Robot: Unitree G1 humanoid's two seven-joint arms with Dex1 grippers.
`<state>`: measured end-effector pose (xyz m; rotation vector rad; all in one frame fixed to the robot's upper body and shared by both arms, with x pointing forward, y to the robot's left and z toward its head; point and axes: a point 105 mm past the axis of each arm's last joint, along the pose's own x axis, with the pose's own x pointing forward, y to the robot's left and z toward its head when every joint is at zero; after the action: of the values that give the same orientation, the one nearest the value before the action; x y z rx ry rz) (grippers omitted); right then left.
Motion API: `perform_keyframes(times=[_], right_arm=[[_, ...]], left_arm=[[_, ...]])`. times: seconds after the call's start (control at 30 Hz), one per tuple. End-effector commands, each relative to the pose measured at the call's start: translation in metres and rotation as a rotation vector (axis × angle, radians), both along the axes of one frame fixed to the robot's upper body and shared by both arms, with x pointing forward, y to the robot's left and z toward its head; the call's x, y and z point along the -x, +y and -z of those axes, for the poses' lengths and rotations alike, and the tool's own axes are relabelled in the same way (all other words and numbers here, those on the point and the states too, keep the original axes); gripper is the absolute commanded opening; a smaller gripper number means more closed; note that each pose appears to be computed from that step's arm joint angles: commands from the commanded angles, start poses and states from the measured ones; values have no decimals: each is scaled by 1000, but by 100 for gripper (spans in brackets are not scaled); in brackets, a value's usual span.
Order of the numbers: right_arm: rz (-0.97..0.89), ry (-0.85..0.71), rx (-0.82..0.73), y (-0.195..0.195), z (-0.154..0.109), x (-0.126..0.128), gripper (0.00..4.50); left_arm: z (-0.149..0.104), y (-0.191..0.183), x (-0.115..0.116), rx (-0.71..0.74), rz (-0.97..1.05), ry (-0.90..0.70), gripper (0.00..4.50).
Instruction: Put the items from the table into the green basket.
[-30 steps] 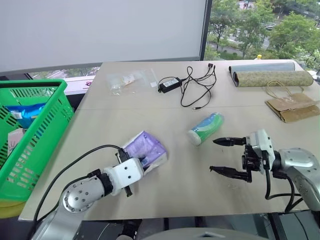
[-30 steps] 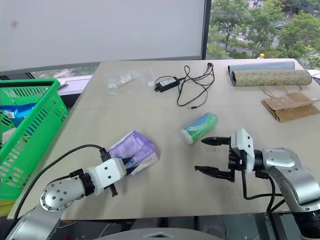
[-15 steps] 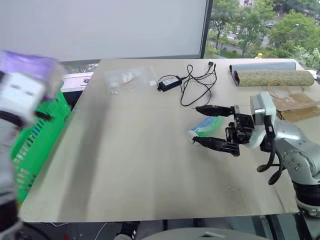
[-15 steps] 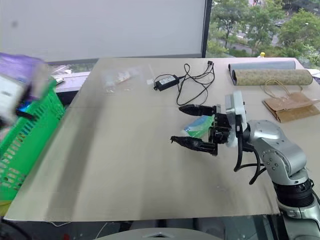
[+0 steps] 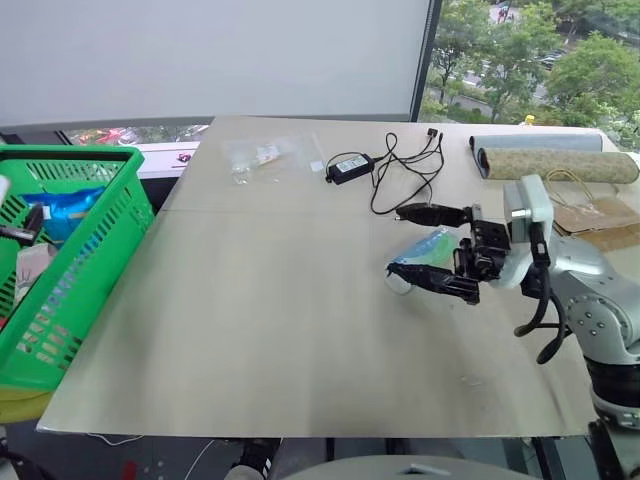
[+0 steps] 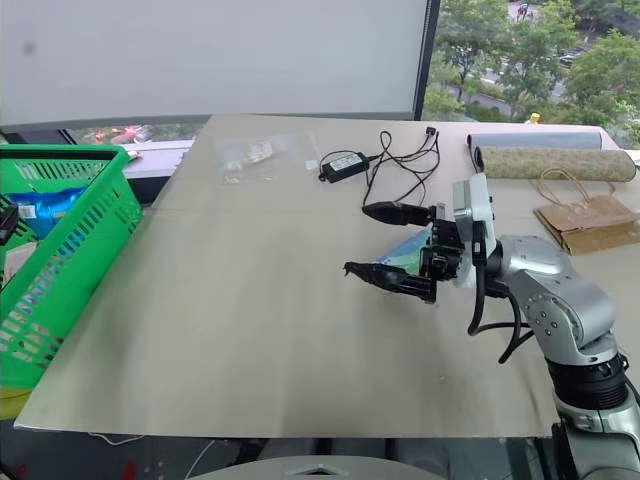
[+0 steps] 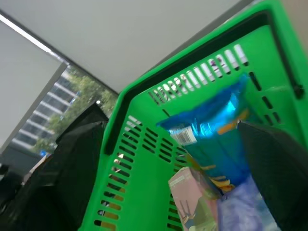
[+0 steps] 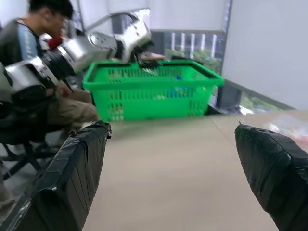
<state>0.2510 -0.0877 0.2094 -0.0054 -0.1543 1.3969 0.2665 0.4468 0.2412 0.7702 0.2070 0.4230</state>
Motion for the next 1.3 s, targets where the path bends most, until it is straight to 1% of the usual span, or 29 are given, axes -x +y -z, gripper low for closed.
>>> perform_keyframes(times=[0.03, 0.07, 0.17, 0.27, 0.33, 0.37, 0.4, 0.47, 0.57, 0.63, 0.7, 0.73, 0.77, 0.83, 0.87, 0.9, 0.93, 1.0, 1.07, 1.17, 1.23, 1.3], right_arm=[[73, -60, 104, -18, 11, -7, 450], [77, -59, 108, -19, 13, -7, 450], [83, -48, 114, -23, 16, -8, 450], [151, -41, 147, -31, 24, -14, 450], [178, -40, 155, -35, 28, -16, 450], [256, -45, 210, -48, 37, -20, 450], [310, -51, 253, -56, 44, -22, 450], [420, -47, 342, -76, 59, -25, 450], [526, -22, 433, -95, 76, -23, 450], [584, -48, 472, -102, 80, -20, 450], [620, -49, 443, -102, 79, -16, 450], [629, -46, 426, -100, 78, -14, 450], [634, -43, 416, -99, 78, -13, 450], [636, -45, 409, -96, 78, -9, 450], [638, -47, 407, -96, 78, -8, 450], [647, -49, 407, -96, 78, -8, 450], [662, -51, 409, -98, 77, -8, 450], [671, -44, 407, -99, 78, -7, 450], [669, -41, 408, -99, 78, -6, 450], [664, -30, 411, -98, 79, -5, 450], [663, -28, 411, -98, 79, -4, 450], [661, -29, 408, -98, 79, -5, 450]], left_arm=[[-28, -51, -20, 45, 249, -129, 433], [-25, -72, -27, 78, 347, -116, 433], [2, -139, -49, 228, 591, -48, 433], [30, -203, -70, 338, 741, 10, 433], [41, -232, -75, 377, 802, 40, 433], [59, -272, -79, 492, 897, 78, 433], [69, -302, -79, 572, 967, 106, 433], [89, -352, -74, 656, 1089, 201, 433], [107, -384, -75, 660, 1153, 247, 433], [113, -401, -75, 699, 1184, 257, 433], [120, -419, -73, 747, 1220, 297, 433], [123, -426, -73, 755, 1228, 317, 445], [125, -429, -73, 757, 1231, 327, 445], [135, -433, -78, 715, 1201, 365, 445], [139, -434, -79, 710, 1189, 381, 445], [145, -436, -80, 673, 1176, 410, 445], [155, -436, -81, 649, 1149, 454, 445], [170, -432, -86, 558, 1096, 498, 445], [175, -428, -91, 511, 1060, 498, 445], [178, -416, -104, 456, 977, 460, 445], [184, -413, -104, 456, 956, 487, 445], [196, -410, -98, 487, 921, 551, 445]])
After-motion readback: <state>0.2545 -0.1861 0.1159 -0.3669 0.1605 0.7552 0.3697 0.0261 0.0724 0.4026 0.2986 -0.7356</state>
